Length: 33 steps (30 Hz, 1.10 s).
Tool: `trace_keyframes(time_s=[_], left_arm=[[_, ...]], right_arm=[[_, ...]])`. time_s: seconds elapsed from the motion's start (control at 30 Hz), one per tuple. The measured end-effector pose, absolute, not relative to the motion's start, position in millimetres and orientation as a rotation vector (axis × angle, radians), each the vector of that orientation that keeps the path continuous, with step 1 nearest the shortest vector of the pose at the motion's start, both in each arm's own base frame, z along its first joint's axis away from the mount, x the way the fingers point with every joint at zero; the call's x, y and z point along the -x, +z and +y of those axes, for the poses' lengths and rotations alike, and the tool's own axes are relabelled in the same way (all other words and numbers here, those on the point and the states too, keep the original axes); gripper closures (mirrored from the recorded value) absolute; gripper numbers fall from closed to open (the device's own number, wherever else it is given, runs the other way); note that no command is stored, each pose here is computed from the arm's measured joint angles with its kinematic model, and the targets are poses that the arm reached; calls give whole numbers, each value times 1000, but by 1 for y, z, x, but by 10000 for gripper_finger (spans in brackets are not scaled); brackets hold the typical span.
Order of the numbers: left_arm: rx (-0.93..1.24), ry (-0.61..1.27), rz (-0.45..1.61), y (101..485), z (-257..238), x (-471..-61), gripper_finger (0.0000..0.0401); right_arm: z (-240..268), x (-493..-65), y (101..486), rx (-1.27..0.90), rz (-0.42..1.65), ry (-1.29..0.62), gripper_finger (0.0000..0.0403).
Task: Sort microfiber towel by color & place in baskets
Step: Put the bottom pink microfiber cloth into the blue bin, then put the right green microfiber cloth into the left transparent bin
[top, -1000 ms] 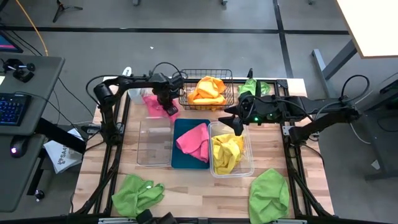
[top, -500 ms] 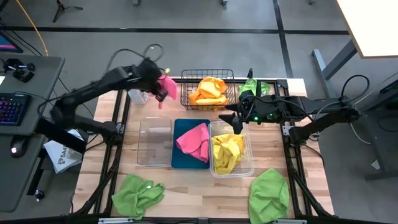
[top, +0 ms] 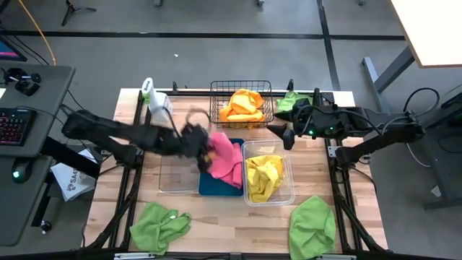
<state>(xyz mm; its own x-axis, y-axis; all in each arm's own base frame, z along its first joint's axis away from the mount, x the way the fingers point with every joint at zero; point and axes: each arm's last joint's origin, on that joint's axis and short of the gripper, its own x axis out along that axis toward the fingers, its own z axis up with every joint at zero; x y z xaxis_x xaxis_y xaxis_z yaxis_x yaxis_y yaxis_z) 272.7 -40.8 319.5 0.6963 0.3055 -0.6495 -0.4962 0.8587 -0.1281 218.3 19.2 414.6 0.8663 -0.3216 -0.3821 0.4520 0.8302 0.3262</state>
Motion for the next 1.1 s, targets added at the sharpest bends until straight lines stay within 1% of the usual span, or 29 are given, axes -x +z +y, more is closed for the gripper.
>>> trace_keyframes(time_s=[0.13,0.23,0.37,0.5,0.57,0.67,0.77,0.9,1.0,1.1], left_arm=[[149,372,757,284,-68,-301,401],[72,267,864,259,-70,-318,401],[139,115,1049,241,-61,-328,400],[154,40,1066,243,-50,-331,383],[149,12,1067,244,-44,-332,366],[157,-21,1074,246,-36,-332,330],[169,-40,1089,253,-30,-333,283],[157,-31,1108,271,-27,-332,221],[128,-32,1165,294,-28,-327,190],[136,47,1238,315,-25,-313,178]], right_arm=[[19,-216,413,-413,342,-427,105],[19,-216,412,-402,354,-428,105],[19,-215,409,-391,384,-434,105],[19,-213,406,-388,418,-441,105],[18,-213,406,-385,426,-443,105],[18,-212,405,-383,433,-442,105],[19,-211,404,-385,452,-426,105],[19,-207,398,-417,536,-418,105],[18,-198,388,-494,634,-501,105],[16,-188,375,-579,750,-652,105]])
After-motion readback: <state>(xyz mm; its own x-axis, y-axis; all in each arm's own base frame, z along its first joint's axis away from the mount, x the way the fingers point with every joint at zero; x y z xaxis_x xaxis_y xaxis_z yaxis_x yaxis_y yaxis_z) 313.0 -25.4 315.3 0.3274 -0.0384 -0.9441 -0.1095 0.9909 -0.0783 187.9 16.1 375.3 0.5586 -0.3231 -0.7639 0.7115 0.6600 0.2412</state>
